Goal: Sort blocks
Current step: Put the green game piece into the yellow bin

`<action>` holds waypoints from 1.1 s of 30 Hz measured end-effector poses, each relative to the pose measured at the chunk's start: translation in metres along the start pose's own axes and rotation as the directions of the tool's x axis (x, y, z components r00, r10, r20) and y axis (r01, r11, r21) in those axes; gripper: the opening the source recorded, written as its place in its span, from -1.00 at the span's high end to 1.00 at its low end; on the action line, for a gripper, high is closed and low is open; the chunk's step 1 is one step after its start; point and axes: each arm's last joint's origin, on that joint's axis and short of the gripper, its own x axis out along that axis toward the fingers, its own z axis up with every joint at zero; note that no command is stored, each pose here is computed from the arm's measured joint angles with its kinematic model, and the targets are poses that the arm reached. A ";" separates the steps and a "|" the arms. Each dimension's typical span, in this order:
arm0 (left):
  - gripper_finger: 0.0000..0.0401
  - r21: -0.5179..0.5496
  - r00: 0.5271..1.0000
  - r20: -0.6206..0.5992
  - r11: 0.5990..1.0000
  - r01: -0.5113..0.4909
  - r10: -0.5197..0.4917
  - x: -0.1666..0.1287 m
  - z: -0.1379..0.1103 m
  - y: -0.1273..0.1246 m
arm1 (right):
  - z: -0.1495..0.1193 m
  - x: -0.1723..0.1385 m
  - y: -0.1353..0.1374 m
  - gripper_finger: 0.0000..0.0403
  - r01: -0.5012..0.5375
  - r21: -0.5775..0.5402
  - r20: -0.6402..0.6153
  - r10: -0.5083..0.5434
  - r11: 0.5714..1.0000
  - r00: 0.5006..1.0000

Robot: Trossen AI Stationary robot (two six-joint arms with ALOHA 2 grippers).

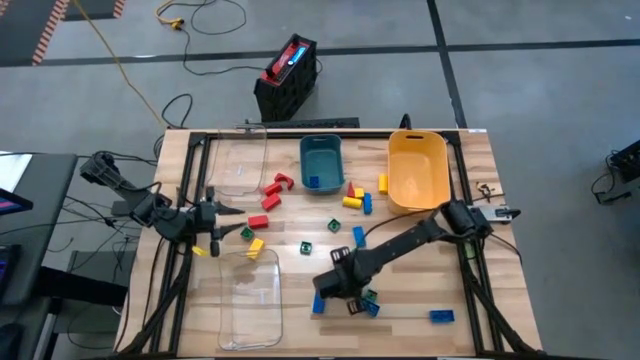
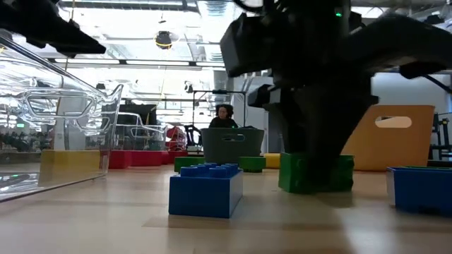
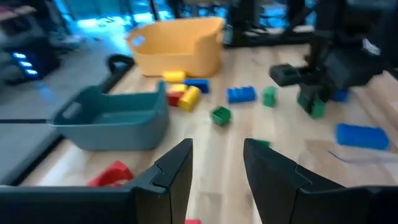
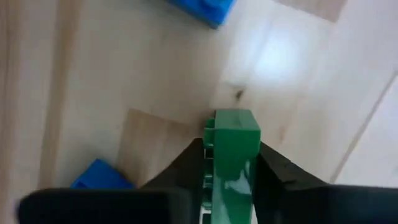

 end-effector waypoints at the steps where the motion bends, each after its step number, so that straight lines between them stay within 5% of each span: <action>1: 0.31 0.003 1.000 0.013 1.000 -0.027 0.027 0.000 0.001 0.001 | -0.002 -0.001 -0.005 0.61 0.004 0.011 -0.024 -0.003 1.000 1.000; 8: 0.31 0.129 0.968 0.144 0.966 -0.224 0.205 -0.002 0.020 0.005 | -0.009 -0.016 -0.052 0.63 0.073 0.013 -0.059 -0.072 0.997 0.996; 16: 0.31 0.212 0.929 0.234 0.917 -0.338 0.288 -0.002 0.037 0.013 | -0.044 -0.080 -0.130 0.59 0.086 0.101 -0.042 -0.082 0.991 0.996; 25: 0.31 0.305 0.923 0.218 0.877 -0.372 0.317 0.012 0.023 0.022 | -0.088 -0.159 -0.195 0.59 0.219 0.207 0.183 -0.258 0.953 0.949; 33: 0.31 0.188 0.859 0.255 0.848 -0.495 0.445 0.024 0.013 0.040 | -0.108 -0.170 -0.267 0.59 0.231 0.363 0.373 -0.368 0.903 0.852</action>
